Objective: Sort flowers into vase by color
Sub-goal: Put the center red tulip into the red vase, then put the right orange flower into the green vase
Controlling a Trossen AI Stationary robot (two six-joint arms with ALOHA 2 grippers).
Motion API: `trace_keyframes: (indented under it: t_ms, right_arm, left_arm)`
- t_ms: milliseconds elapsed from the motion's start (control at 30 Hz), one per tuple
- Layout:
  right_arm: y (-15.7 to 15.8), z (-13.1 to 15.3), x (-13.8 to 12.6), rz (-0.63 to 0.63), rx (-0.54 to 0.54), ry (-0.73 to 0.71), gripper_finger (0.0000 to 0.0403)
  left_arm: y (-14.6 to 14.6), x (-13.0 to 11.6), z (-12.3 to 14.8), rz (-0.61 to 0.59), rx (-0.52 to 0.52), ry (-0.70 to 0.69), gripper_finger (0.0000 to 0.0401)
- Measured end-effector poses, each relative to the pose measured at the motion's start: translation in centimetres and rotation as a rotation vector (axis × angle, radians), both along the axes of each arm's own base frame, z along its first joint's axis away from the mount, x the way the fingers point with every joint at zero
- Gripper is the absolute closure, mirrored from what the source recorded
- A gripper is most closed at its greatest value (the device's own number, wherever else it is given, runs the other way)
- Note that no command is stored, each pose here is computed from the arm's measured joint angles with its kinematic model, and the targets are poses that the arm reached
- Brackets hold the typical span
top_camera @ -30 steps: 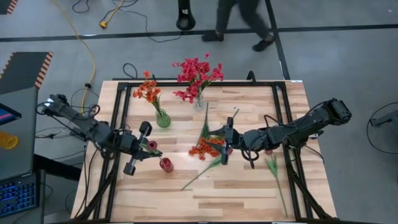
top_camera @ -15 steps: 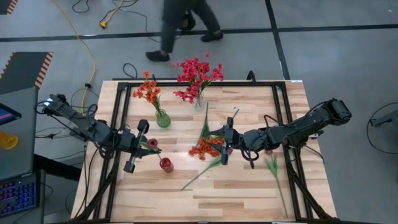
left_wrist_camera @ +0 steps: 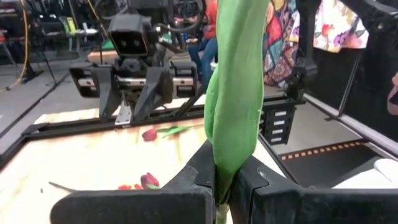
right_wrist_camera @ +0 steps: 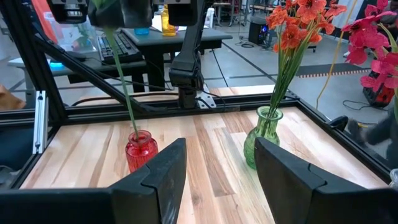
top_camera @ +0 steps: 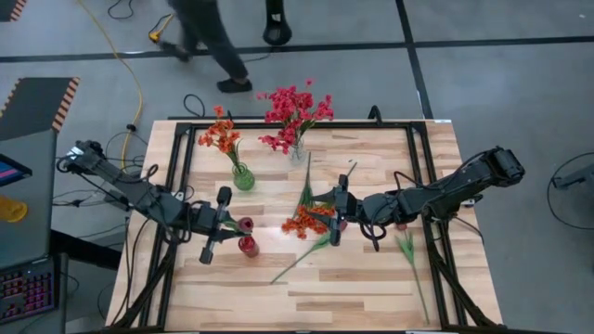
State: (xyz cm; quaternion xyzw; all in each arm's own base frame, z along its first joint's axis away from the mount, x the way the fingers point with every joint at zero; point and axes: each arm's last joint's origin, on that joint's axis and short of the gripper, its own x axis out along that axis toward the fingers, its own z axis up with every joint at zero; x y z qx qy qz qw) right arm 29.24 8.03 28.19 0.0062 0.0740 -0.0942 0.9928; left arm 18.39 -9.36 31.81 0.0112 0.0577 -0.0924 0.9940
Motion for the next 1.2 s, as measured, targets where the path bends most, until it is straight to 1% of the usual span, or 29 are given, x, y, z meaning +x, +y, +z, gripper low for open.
trace_keyframes:
  t_ms: [333, 400, 500, 667, 767, 867, 967, 1200]
  right_arm:
    - [0.0, 0.0, 0.0, 0.0, 0.0, 0.0, 0.0188]
    - [0.0, 0.0, 0.0, 0.0, 0.0, 0.0, 0.0188]
    - [0.0, 0.0, 0.0, 0.0, 0.0, 0.0, 0.0188]
    - [0.0, 0.0, 0.0, 0.0, 0.0, 0.0, 0.0188]
    - [0.0, 0.0, 0.0, 0.0, 0.0, 0.0, 0.0188]
    - [0.0, 0.0, 0.0, 0.0, 0.0, 0.0, 0.0188]
    - [0.0, 0.0, 0.0, 0.0, -0.001, 0.0, 0.0188]
    - [-0.1, 0.0, 0.0, -0.003, -0.001, 0.001, 0.0188]
  left_arm:
    - [0.0, 0.1, -0.2, 0.0, -0.014, 0.016, 0.0398]
    - [0.0, 0.1, -0.2, 0.0, -0.014, 0.016, 0.0393]
    - [-0.1, 0.1, -0.2, -0.01, -0.015, 0.017, 0.0371]
    - [-0.1, 0.1, -0.2, -0.006, -0.014, 0.018, 0.0316]
    - [0.0, 0.0, -0.3, -0.009, 0.007, 0.026, 0.0283]
    - [0.3, -0.5, -0.2, -0.01, 0.018, 0.037, 0.026]
    - [0.8, -1.4, -0.1, -0.01, 0.034, 0.065, 0.0248]
    - [2.2, -3.9, 0.7, -0.008, 0.032, 0.062, 0.0247]
